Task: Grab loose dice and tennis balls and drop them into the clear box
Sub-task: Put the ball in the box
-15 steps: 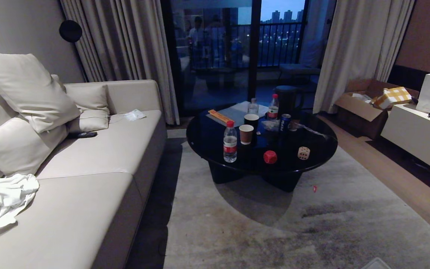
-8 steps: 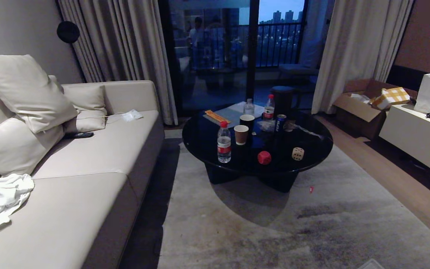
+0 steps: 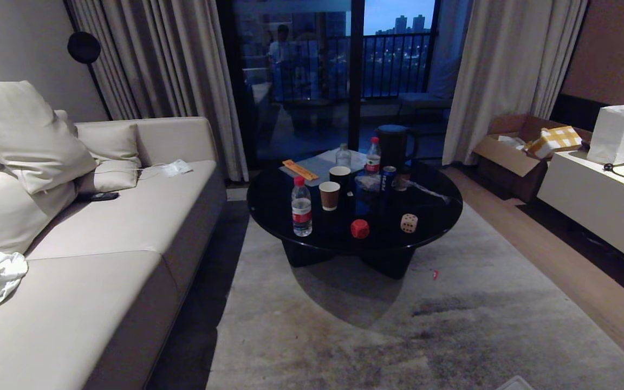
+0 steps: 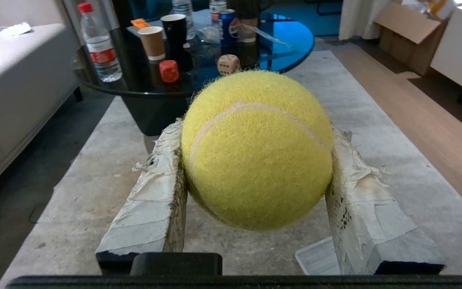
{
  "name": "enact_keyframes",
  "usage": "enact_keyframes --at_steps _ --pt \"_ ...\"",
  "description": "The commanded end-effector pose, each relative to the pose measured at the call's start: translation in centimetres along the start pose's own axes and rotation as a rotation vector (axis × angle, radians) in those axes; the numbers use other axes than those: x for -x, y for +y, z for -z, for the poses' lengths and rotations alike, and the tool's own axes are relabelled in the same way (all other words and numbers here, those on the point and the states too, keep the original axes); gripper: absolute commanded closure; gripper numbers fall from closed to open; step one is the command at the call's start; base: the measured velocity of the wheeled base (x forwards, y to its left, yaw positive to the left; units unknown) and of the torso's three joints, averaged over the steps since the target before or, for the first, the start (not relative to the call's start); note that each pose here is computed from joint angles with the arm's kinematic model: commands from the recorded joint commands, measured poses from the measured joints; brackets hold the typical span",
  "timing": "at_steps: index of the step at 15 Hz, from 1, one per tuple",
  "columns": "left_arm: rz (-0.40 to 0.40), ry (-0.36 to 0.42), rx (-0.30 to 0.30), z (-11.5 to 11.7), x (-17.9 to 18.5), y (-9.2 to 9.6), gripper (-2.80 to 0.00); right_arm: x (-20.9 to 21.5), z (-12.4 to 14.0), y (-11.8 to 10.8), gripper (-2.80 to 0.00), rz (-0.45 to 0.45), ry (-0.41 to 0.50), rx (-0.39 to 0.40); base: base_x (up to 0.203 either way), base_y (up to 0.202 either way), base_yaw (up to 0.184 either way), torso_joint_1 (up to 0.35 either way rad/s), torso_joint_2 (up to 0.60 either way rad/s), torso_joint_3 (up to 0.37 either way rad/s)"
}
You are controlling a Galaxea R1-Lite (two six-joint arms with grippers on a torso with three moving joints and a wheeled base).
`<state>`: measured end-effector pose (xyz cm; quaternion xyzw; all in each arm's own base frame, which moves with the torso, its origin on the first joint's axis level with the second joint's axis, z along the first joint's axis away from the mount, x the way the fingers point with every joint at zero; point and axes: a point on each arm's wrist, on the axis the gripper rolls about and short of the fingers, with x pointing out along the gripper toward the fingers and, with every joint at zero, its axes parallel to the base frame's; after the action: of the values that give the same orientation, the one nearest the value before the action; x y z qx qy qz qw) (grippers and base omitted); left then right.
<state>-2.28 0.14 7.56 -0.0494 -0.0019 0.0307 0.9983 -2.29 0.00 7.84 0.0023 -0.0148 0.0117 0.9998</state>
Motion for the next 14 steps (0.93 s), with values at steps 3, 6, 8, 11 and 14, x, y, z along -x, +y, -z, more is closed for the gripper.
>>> enact_keyframes --at_steps 3,6,8,11,14 --pt "-0.001 -0.001 0.002 -0.01 0.00 0.00 0.00 -0.07 0.25 0.00 0.00 -0.001 0.010 0.000 0.000 0.000 0.000 0.000 0.00 0.000" --pt "-0.001 -0.001 0.002 -0.01 0.00 0.00 0.00 -0.07 0.25 0.00 0.00 -0.001 0.010 0.000 0.000 0.000 0.000 0.000 0.00 0.000" --pt "-0.001 -0.001 0.002 -0.01 0.00 0.00 0.00 -0.07 0.25 0.00 0.00 -0.001 0.010 0.000 0.000 0.000 0.000 0.000 0.00 0.000" --pt "-0.001 0.001 0.002 -0.01 -0.01 0.00 0.00 -0.07 0.25 0.00 0.00 -0.002 0.010 0.001 0.000 0.000 0.000 0.000 0.00 0.000" --pt "-0.001 -0.001 0.002 -0.01 0.00 0.00 0.00 -0.07 0.25 0.00 0.00 -0.001 0.010 0.001 0.000 0.000 0.000 0.000 0.00 0.000"
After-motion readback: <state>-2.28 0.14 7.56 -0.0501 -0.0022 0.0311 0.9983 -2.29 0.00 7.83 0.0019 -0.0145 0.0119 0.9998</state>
